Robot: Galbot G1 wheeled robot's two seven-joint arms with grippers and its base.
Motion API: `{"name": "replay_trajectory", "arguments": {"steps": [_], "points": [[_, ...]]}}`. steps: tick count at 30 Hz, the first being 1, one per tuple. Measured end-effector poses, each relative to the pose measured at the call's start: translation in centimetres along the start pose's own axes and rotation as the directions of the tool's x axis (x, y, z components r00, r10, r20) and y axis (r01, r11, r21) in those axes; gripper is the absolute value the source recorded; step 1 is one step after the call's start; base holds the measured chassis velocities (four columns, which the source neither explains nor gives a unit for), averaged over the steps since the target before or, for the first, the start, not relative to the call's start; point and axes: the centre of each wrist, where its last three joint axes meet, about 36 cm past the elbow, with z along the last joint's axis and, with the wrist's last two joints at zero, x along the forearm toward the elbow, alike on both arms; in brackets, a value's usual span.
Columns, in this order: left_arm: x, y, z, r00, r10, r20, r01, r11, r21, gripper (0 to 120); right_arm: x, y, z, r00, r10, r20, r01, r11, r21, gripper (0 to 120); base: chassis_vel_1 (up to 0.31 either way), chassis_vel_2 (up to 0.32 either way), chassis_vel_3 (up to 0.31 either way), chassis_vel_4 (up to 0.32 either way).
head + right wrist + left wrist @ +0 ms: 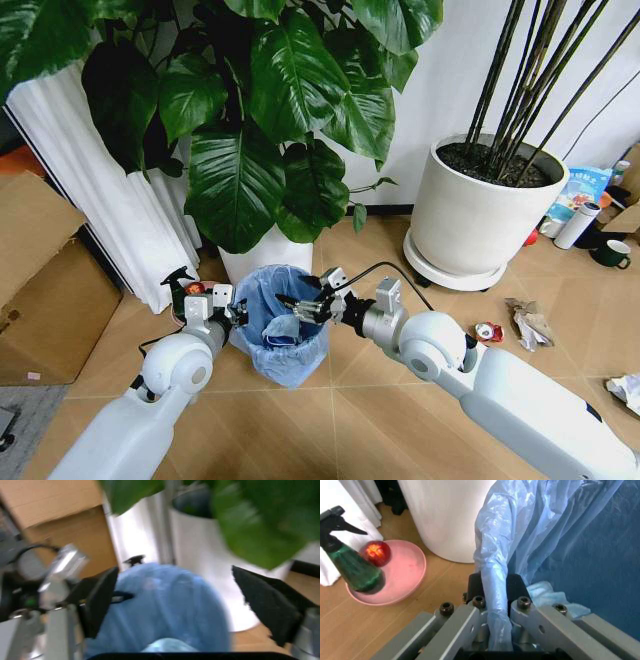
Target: Pick up the trash bin and place the garbage on the floor into it.
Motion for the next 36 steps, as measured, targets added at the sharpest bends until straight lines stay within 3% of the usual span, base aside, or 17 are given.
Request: {"name": "replay_trajectory", "arguments": {"steps": [4,10,12,13,16,25,32,36], "points": [[0.7,0.2,0.2,1.000,-0.008,0.012,0.008,1.000,-0.004,0,2.7,-1.7,-0.1,0.993,0.120,0.005,-0.120,0.993,-0.011,100,0.000,0.000,0.000,0.000],[1.0,0.3,0.2,1.000,-0.012,0.016,0.012,1.000,-0.007,0,3.9,-2.4,0.0,0.985,0.175,-0.003,-0.175,0.985,0.012,100,0.000,0.000,0.000,0.000],[1.4,0.4,0.3,1.000,-0.016,0.022,0.016,1.000,-0.003,0,5.8,-4.1,-0.4,0.951,0.308,0.032,-0.310,0.946,0.092,100,0.000,0.000,0.000,0.000],[1.4,0.4,0.3,1.000,-0.016,0.022,0.016,1.000,-0.003,0,5.8,-4.1,-0.4,0.951,0.308,0.032,-0.310,0.946,0.092,100,0.000,0.000,0.000,0.000],[1.8,0.5,0.2,0.999,-0.019,0.029,0.019,1.000,0.002,0,8.6,-4.1,3.0,0.901,0.432,-0.025,-0.429,0.899,0.083,100,0.000,0.000,0.000,0.000],[2.1,0.4,0.3,0.999,-0.018,0.034,0.018,1.000,-0.001,0,11.2,-3.3,6.2,0.844,0.533,-0.063,-0.531,0.846,0.045,100,0.000,0.000,0.000,0.000],[2.7,0.3,0.7,0.999,-0.023,0.048,0.025,0.999,-0.026,0,14.3,-3.3,6.2,0.788,0.616,-0.018,-0.613,0.787,0.066,100,0.000,0.000,0.000,0.000],[2.7,0.3,0.8,0.999,-0.022,0.048,0.023,0.999,-0.025,0,15.6,-2.9,6.3,0.776,0.630,-0.026,-0.628,0.775,0.072,100,0.000,0.000,0.000,0.000]]}}
